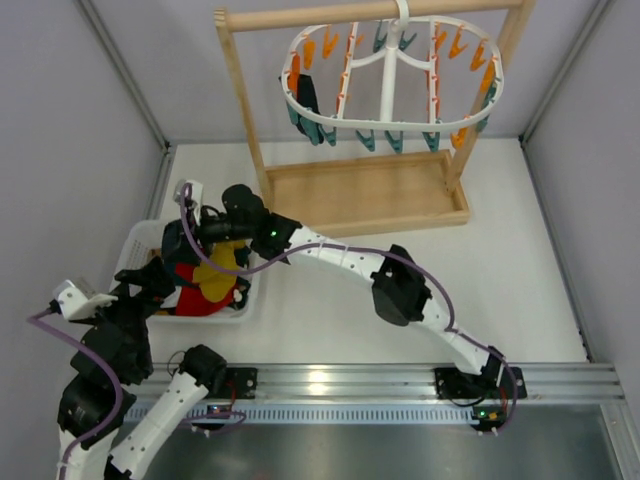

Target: Remove the socks clipped to the hanger

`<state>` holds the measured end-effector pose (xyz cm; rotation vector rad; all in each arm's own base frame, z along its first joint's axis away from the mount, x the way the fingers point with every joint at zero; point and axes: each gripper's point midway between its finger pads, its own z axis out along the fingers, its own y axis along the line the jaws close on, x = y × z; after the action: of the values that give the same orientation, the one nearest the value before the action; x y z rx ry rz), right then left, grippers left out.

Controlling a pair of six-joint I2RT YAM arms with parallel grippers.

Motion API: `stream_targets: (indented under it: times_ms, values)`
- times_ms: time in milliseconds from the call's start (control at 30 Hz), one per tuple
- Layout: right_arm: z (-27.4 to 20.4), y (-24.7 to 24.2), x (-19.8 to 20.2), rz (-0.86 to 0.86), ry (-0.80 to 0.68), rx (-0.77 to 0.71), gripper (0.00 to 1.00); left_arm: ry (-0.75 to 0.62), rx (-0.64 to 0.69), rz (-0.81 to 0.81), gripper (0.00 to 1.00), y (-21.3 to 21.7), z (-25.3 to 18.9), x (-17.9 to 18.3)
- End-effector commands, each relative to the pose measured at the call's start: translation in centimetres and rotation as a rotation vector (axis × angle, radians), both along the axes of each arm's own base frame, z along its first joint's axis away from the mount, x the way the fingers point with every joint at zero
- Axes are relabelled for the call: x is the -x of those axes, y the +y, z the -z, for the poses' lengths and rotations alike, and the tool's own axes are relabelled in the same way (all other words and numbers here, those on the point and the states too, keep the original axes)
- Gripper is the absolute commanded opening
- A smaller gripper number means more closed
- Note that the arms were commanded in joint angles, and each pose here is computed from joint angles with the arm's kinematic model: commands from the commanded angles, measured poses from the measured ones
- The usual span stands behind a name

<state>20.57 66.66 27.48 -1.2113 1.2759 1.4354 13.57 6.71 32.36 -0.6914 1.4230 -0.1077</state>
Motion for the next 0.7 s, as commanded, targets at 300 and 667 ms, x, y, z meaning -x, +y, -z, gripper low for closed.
stream_targets:
  times_ms: [300, 667]
  values:
    - [-2.4, -6.0, 0.4, 0.131, -0.120, 0.055, 0.93, -0.012, 0.000, 0.020, 0.99, -0.3, 0.0, -0.1]
    - [-3.5, -18.4, -3.0, 0.477, -0.067, -0.013, 1.00, 0.038, -0.047, 0.068, 0.99, -1.7, 0.5, -1.4]
